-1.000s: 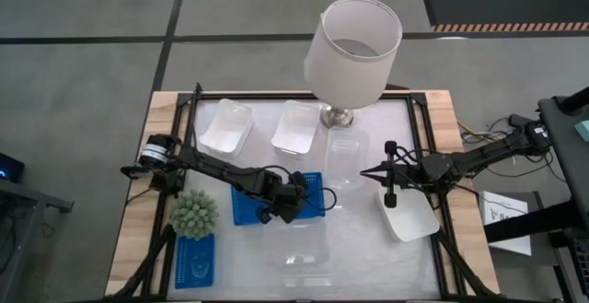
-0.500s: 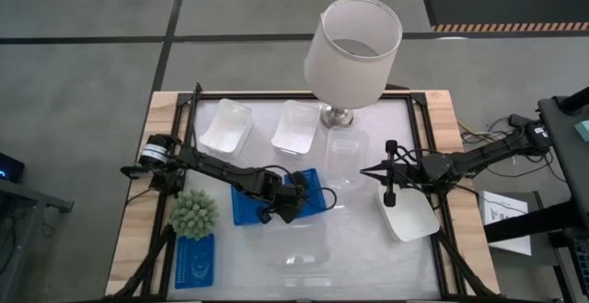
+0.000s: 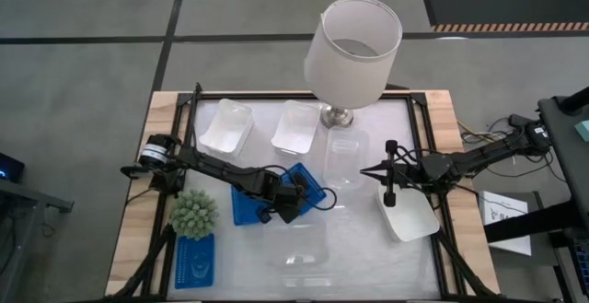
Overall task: Stack baskets by color
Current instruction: Stack the right blue bin on the middle blue bin
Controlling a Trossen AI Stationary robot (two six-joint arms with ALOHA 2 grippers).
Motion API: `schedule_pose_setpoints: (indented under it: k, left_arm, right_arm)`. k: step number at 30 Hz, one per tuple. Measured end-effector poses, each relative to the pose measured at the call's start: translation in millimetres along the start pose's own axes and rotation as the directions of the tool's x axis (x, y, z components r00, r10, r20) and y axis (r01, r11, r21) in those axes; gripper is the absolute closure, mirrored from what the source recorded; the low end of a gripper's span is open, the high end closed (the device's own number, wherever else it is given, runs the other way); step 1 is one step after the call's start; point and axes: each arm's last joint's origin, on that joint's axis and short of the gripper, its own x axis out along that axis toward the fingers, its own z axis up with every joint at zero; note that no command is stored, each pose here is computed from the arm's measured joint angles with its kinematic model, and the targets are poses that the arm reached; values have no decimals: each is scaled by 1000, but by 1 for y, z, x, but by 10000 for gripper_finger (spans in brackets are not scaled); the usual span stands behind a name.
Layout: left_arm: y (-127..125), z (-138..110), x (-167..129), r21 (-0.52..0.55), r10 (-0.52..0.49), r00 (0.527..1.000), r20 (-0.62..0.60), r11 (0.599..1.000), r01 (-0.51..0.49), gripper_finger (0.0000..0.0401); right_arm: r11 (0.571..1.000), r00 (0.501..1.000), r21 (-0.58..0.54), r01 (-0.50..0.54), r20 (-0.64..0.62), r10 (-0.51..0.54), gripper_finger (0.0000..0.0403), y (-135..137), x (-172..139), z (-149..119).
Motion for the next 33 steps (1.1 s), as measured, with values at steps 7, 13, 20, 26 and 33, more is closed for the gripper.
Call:
schedule_pose_setpoints:
  k: [7, 13, 20, 26, 33]
  left_arm:
    - [3, 5, -10, 7, 56, 998, -18, 998, -56, 397]
    - [1, 12, -33, 20, 133, 991, -2, 991, -133, 397]
    - [-17, 20, -68, 81, 216, 976, -37, 974, -213, 398]
    - [-39, 17, -103, 65, 188, 981, -45, 981, -185, 398]
    - [-65, 6, -146, 20, 140, 990, -30, 990, -139, 398]
  right_arm:
    - [1000, 1000, 0, 0, 0, 0, 394, 0, 0, 0]
    - [1000, 1000, 5, -2, -2, 2, 394, 0, 0, 0]
    - [1000, 1000, 9, -4, -7, 4, 394, 0, 0, -1]
    - [1000, 1000, 24, -4, -7, 5, 394, 0, 0, -1]
    - [999, 1000, 36, -4, -8, 5, 394, 0, 0, -1]
